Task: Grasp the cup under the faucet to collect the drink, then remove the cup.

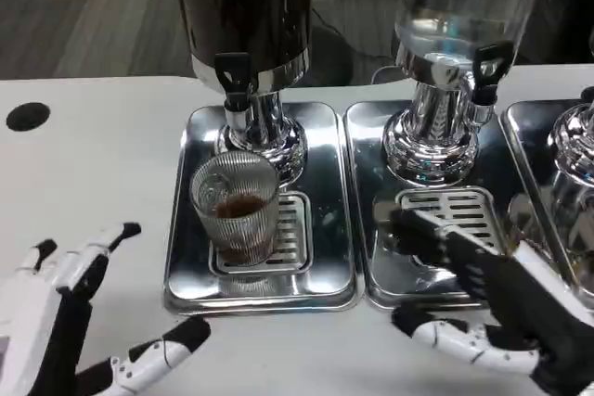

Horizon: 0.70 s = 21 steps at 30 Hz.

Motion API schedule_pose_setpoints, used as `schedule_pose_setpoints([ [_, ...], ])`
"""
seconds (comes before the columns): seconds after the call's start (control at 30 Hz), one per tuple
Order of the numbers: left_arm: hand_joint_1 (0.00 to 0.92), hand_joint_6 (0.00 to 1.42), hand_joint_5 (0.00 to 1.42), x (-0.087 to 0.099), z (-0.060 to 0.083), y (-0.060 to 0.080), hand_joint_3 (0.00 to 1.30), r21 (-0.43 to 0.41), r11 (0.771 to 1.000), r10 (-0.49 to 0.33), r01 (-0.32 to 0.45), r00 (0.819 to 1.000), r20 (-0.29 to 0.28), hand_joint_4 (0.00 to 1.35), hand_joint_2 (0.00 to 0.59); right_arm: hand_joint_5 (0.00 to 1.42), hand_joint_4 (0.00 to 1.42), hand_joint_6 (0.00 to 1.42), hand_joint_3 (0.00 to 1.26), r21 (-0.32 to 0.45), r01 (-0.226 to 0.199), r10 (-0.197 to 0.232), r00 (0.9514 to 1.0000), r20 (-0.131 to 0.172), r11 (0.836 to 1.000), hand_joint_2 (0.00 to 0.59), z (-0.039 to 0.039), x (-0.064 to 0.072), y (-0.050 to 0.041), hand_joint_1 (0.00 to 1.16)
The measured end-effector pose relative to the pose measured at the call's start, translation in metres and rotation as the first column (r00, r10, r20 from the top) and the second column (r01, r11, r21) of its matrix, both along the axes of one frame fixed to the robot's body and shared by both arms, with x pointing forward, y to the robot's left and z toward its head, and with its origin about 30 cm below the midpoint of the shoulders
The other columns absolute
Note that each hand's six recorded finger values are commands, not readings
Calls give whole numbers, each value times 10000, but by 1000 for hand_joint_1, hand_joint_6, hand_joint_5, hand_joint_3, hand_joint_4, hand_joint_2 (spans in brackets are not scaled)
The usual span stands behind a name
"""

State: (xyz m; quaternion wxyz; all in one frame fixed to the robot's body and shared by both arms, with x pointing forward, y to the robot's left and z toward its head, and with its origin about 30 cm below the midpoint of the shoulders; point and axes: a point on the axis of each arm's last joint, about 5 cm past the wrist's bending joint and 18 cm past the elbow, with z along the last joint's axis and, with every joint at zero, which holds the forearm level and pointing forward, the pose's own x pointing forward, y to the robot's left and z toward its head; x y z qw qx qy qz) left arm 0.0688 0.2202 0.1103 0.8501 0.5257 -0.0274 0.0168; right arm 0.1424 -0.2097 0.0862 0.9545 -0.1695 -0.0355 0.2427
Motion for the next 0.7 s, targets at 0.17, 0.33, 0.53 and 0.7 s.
schedule_pose_setpoints([
  [0.17,13,73,243,-75,-32,-17,208,93,9999,-122,123,9999,-109,144,46,144,134,82,140,-164,-208,210,9997,122,9996,167,-8,55,130,655],
  [0.33,14,73,243,-162,-61,-24,208,-12,9999,-167,166,9995,-283,144,49,143,120,64,136,-188,-538,541,9984,156,9984,169,7,137,259,670],
  [0.53,14,73,236,-257,-89,-11,208,-60,10000,-79,76,9990,-429,144,51,134,103,64,136,-59,-790,791,9965,260,9969,169,50,236,400,675],
  [0.7,14,73,233,-316,-99,-7,208,-98,9999,-96,92,9990,-440,144,51,133,100,64,136,-28,-1046,1046,9942,247,9945,169,78,313,525,677],
])
